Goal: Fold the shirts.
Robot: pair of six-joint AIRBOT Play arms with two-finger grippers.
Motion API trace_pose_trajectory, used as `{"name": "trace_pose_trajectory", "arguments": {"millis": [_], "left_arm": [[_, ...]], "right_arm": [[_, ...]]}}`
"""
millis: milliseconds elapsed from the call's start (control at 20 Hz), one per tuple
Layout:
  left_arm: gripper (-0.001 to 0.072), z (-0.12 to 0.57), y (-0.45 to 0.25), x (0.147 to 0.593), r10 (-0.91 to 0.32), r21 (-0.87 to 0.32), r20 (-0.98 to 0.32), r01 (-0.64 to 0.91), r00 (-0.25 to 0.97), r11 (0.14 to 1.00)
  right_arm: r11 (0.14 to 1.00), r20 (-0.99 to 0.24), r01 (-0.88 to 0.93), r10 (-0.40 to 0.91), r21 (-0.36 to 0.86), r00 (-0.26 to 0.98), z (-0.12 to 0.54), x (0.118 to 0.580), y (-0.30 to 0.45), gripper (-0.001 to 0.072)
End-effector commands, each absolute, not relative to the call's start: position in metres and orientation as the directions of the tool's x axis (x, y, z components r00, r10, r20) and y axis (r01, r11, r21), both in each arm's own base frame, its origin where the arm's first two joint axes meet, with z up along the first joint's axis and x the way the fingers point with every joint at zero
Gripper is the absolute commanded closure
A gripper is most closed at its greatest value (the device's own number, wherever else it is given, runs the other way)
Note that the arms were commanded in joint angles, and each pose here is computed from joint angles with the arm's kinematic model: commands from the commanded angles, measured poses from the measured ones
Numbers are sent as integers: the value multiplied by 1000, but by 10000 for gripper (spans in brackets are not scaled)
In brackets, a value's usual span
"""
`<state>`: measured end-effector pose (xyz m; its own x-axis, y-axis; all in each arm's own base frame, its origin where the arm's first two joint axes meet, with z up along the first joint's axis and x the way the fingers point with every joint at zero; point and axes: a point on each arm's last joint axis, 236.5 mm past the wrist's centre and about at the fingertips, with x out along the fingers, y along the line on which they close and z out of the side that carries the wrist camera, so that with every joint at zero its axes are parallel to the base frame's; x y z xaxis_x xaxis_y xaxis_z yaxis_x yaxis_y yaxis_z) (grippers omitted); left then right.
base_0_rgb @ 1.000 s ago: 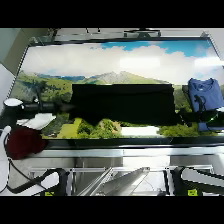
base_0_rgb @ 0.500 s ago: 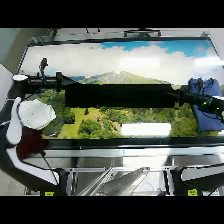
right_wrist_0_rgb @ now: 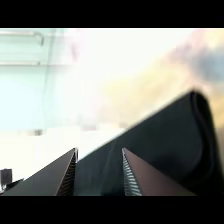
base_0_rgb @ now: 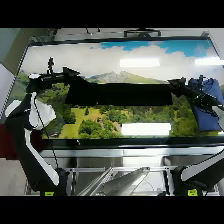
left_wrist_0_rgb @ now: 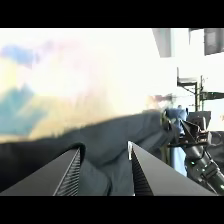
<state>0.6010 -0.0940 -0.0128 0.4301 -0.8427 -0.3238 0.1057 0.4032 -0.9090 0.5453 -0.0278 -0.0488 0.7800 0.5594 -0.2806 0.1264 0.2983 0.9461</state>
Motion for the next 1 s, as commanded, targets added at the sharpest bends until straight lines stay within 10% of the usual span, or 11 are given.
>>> {"name": "trace_pose_trajectory", "arguments": {"millis": [0, 50, 200, 350, 400, 500, 900, 950], "left_arm": [[378, 8, -82, 625, -827, -899, -278, 170, 488, 403], [378, 19, -73, 629, -817, -893, -271, 184, 509, 411], [378, 47, -30, 635, -747, -876, -266, 170, 609, 451], [382, 87, 0, 624, -727, -859, -243, 205, 642, 468], [388, 100, -4, 615, -749, -855, -237, 232, 619, 463], [702, 118, -16, 595, -791, -841, -245, 284, 561, 462], [700, 142, -79, 555, -885, -825, -260, 387, 386, 412], [701, 139, -92, 551, -897, -828, -263, 395, 355, 398]], "right_arm": [[397, -305, 84, 535, 914, 788, -38, 554, -41, 379], [451, -326, 61, 539, 890, 776, -32, 553, -44, 373], [611, -476, 62, 545, 789, 690, -31, 540, -52, 65], [734, -633, 76, 522, 674, 571, -50, 524, -54, 17], [760, -665, 72, 514, 646, 542, -58, 519, -52, 17], [785, -707, 90, 494, 613, 505, -75, 515, -49, 17], [720, -701, 101, 617, 686, 358, -111, 493, -7, 40], [709, -688, 100, 627, 699, 364, -108, 495, -2, 231]]}}
